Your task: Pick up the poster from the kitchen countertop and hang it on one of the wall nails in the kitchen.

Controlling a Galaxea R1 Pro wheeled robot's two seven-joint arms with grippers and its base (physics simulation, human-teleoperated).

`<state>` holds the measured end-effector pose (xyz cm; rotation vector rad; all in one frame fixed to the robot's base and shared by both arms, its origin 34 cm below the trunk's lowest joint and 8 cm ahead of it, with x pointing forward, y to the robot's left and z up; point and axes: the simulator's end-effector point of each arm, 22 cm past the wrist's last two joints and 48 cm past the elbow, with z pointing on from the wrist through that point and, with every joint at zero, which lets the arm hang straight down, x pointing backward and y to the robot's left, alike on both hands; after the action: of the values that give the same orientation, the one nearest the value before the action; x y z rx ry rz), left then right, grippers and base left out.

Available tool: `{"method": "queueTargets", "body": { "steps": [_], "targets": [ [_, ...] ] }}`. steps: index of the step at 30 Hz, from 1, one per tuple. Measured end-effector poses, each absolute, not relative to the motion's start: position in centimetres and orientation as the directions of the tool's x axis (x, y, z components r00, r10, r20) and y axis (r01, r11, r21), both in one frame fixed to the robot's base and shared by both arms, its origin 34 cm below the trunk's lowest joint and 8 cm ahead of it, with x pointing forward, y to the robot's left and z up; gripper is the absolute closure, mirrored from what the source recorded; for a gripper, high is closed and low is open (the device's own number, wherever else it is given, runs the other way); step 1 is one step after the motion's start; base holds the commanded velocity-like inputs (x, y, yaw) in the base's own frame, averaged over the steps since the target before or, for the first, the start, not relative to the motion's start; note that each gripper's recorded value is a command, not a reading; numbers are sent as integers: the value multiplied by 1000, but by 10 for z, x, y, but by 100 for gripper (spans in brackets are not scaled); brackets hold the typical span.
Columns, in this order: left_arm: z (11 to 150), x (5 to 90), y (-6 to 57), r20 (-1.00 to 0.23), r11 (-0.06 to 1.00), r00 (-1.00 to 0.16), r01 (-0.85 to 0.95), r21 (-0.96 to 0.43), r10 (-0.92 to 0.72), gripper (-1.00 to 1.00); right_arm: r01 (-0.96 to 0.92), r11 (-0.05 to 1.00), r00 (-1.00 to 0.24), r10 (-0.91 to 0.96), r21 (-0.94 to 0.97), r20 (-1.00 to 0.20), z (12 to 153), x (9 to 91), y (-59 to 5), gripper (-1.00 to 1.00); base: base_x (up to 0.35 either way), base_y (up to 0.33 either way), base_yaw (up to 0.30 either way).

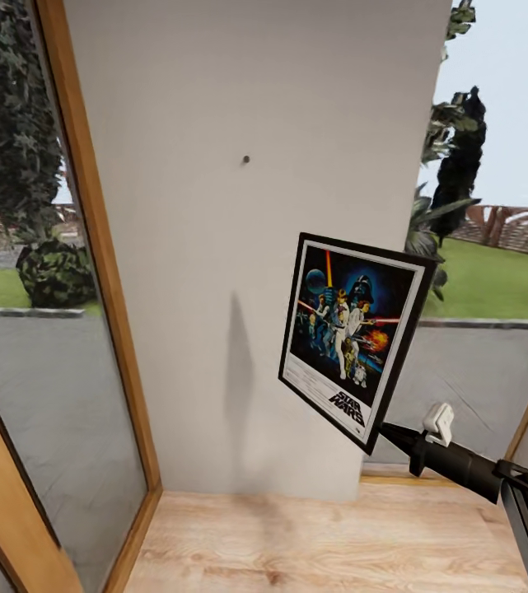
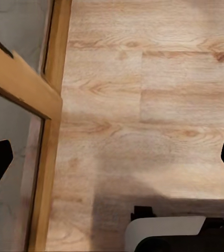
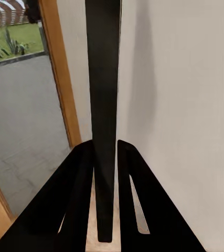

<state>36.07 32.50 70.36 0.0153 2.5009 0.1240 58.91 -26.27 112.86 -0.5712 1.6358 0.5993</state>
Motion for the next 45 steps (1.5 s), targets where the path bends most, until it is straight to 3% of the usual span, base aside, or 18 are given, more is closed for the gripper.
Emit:
{"method": "queueTargets", "body": {
  "steps": [15,45],
  "targets": [
    [706,364,325,-604,995,-796,-19,94,42,-100,-666,744,-127,-33,61,-991,1134,588,-263,100,35,27,-263],
    [706,365,326,-603,995,-797,-21,96,41,-100,-669,741,-126,-35,59,-991,1134,589,-262,100,266,0,-7]
  ]
}}
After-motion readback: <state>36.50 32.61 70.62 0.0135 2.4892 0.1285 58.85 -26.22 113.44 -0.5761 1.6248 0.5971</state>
